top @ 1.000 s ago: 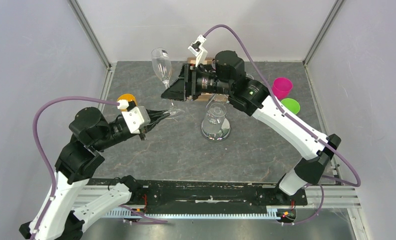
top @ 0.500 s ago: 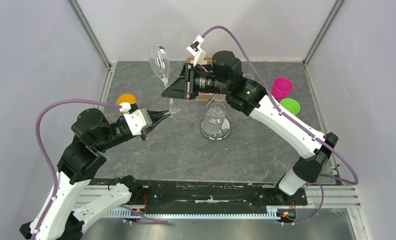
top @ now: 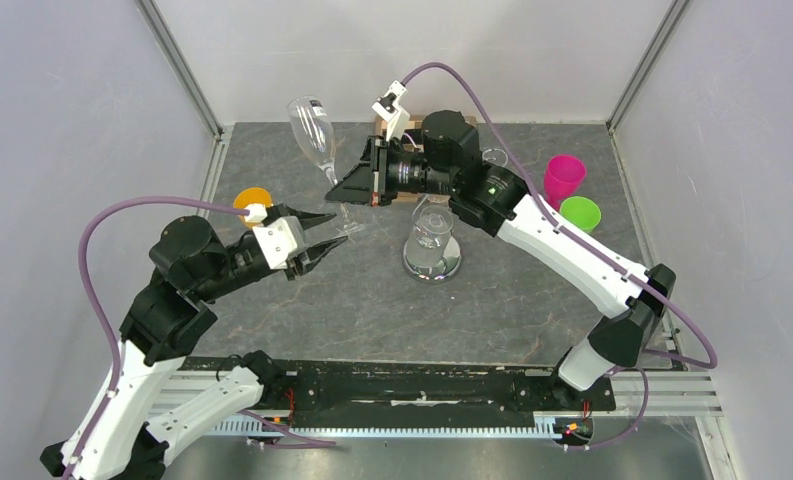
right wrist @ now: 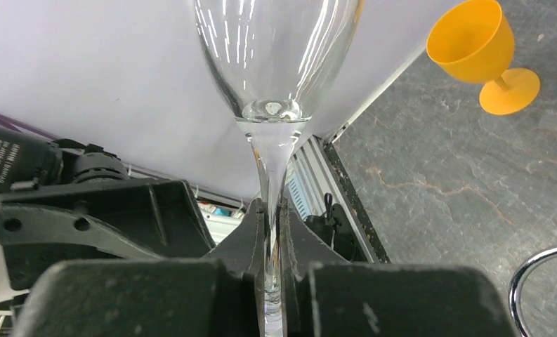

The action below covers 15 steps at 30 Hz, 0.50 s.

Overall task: Take the wine glass off the wine glass rack
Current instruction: Place the wine glass at the center of the board.

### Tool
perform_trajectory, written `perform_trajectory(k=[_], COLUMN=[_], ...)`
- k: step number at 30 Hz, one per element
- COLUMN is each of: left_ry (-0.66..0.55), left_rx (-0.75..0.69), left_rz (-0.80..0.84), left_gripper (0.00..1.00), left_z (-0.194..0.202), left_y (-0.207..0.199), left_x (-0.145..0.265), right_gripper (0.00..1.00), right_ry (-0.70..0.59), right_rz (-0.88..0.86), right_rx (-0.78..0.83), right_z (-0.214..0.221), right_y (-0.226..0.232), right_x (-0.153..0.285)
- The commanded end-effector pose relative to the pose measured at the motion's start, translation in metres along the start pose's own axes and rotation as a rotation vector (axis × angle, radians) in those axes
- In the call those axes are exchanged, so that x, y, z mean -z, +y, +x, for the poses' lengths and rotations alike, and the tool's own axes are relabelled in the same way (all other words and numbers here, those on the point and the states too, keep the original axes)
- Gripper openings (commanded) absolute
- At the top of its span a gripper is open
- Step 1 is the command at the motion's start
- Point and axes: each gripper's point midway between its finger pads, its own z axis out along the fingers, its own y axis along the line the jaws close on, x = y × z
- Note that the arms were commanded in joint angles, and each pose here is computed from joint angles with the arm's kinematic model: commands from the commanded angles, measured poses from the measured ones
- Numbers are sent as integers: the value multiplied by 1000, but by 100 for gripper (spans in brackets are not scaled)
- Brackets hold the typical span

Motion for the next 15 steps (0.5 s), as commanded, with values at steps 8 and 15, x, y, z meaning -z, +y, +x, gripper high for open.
perform_trajectory(k=[8,15], left_ry=[-93,-91], left_rx=[101,236], left_rz=[-21,-6], left_gripper=[66,75], left_z=[-30,-39], left_y=[3,3], left_x=[3,-4], right_gripper=[0,0], right_ry=[-114,-182], right_rz=[-147,-108], right_rx=[170,317], right_z=[-24,-38], right_y=[61,73], right_x=[41,67])
